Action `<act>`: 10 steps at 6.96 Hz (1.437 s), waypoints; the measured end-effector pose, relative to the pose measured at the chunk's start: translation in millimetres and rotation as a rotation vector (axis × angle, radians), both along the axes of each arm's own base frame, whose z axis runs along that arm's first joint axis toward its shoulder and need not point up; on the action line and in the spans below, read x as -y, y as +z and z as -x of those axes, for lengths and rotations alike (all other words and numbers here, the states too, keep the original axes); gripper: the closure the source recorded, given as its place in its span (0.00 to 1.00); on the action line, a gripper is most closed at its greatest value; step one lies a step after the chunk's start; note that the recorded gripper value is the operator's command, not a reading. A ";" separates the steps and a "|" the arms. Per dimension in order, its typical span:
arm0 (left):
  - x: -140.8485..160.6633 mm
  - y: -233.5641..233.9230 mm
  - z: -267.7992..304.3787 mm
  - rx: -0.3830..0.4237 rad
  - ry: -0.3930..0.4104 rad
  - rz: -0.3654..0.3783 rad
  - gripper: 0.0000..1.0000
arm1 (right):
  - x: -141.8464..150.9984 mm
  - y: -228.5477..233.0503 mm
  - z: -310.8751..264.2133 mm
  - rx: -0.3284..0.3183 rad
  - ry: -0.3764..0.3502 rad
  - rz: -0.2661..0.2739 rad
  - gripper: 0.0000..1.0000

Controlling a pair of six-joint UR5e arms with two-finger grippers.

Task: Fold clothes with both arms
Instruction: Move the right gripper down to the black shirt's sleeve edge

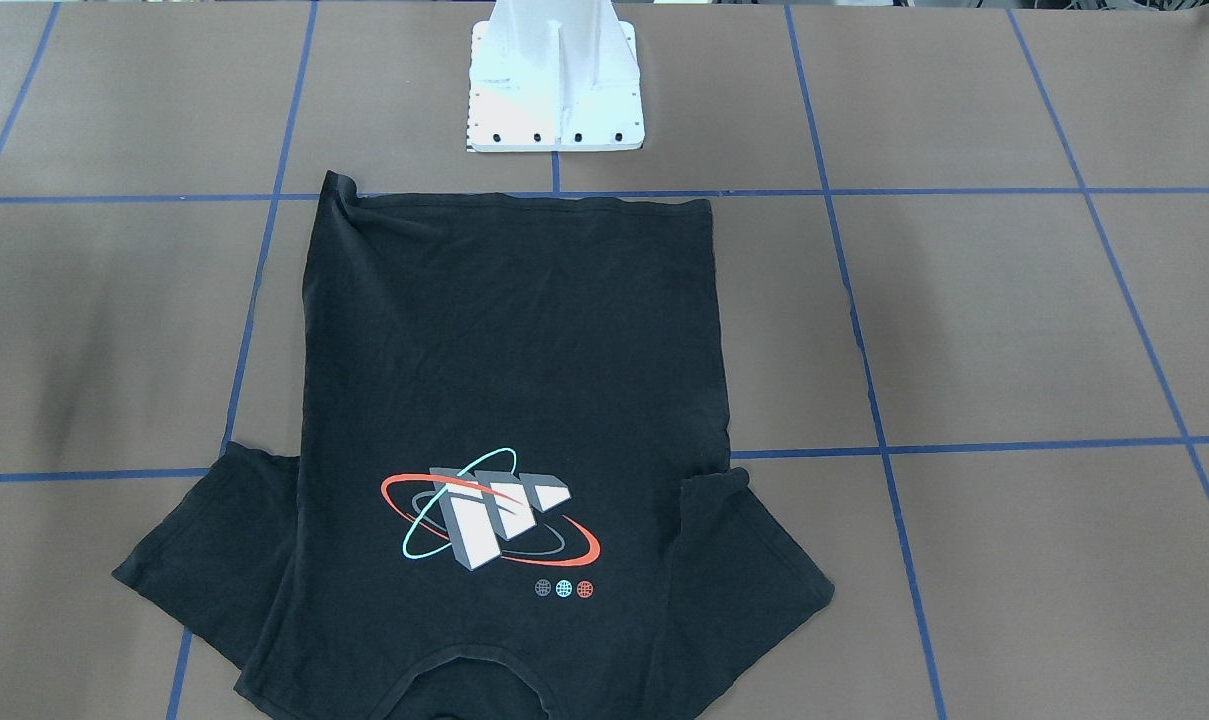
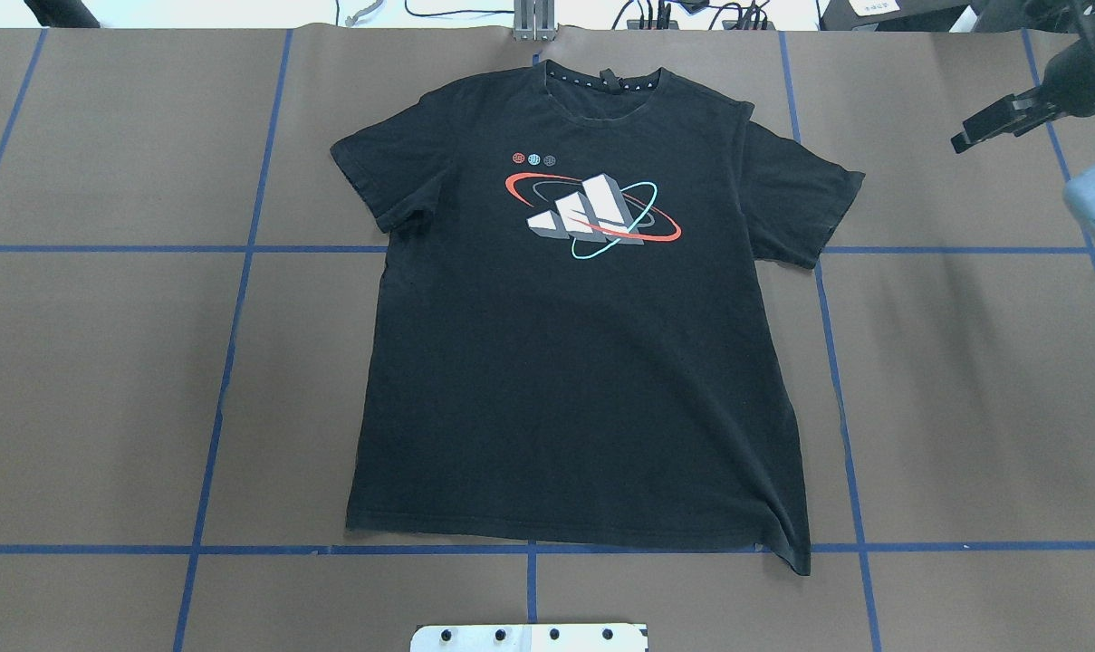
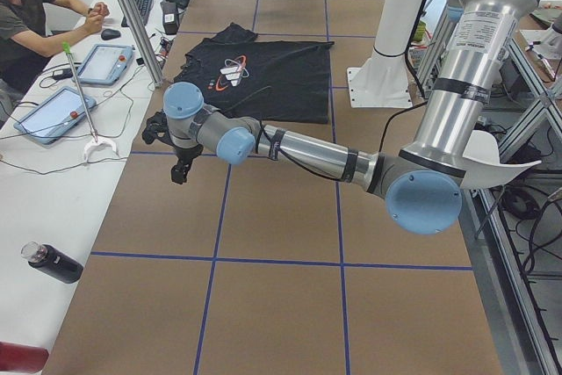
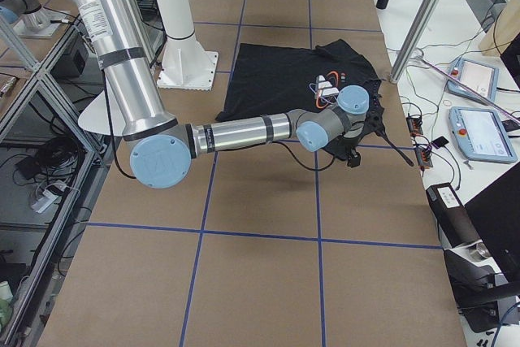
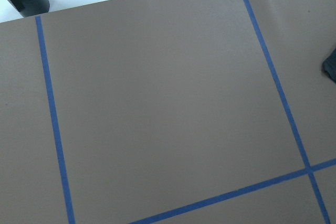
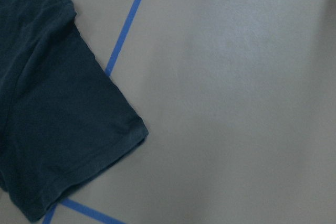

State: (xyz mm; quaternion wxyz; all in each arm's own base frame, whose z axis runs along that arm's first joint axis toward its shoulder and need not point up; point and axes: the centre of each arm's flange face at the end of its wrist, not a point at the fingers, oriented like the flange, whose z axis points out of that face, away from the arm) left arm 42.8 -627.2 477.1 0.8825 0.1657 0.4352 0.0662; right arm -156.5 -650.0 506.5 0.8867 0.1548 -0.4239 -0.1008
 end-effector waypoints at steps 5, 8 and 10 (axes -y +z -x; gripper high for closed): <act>19.0 10.4 -38.5 -0.175 -0.139 -0.017 0.00 | 25.3 2.5 111.9 -0.024 0.127 0.030 0.08; 16.8 11.1 -45.9 -0.207 -0.150 -0.018 0.00 | 30.4 21.7 124.8 -0.025 0.118 0.034 0.17; 16.5 10.3 -46.3 -0.209 -0.149 -0.020 0.00 | 29.3 29.8 129.1 -0.032 0.111 0.049 0.21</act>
